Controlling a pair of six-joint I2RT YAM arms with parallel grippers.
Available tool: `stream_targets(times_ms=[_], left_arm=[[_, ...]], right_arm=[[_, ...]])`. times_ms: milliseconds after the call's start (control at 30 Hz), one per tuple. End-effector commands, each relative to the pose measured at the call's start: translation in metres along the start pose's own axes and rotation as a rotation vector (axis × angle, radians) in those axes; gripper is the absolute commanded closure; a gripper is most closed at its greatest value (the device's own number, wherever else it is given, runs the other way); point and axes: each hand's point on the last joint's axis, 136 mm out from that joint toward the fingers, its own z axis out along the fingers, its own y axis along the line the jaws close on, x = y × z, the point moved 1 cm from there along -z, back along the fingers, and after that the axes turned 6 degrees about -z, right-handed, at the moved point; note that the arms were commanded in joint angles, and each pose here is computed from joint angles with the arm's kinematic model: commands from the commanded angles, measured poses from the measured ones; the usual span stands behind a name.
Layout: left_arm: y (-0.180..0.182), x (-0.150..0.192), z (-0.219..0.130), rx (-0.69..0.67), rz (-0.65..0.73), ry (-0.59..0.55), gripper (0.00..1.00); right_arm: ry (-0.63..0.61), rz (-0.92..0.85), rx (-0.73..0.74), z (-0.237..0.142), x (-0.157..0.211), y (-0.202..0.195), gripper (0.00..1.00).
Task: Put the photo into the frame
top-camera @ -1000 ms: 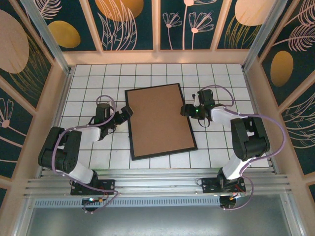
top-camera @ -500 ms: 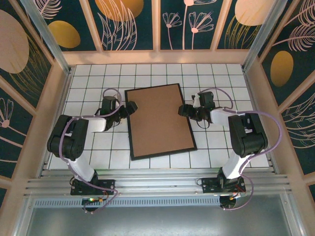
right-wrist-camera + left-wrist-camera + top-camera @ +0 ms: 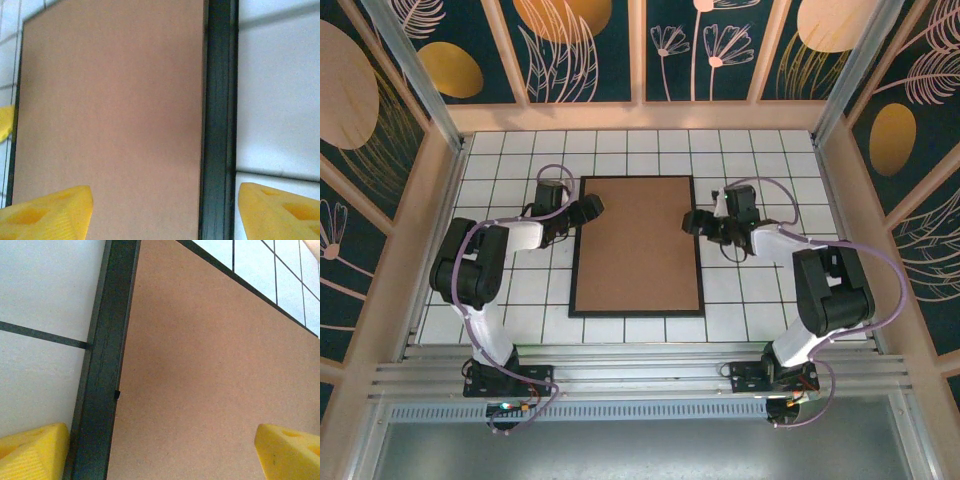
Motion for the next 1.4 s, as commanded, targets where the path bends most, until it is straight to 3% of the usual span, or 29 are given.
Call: stream_targets(times_ms=[0,433,967,1367], left_arm=[[0.010,0.005,0.007,-0.051,0.030,0.017,0.05],[0.012,0.004,0.009,-0.057,0.033,0.020,0.05],[0.011,0.005,0.011,-0.050,0.029,0.023,0.04],[0.011,0.007,0.013,-0.041,0.024,0.032,0.05]], right_arm=[[-0.080,-0.069,0.080,0.003,-0.038,-0.008,0.23],[-0.103,-0.064,0.037,0.061,-0.097,-0.010,0.25],[-0.026,-0.055,-0.003,0.097,-0.094,-0.016,0.27],[0.014,-0.034,-0.091,0.099,-0.079,-0.004,0.30]])
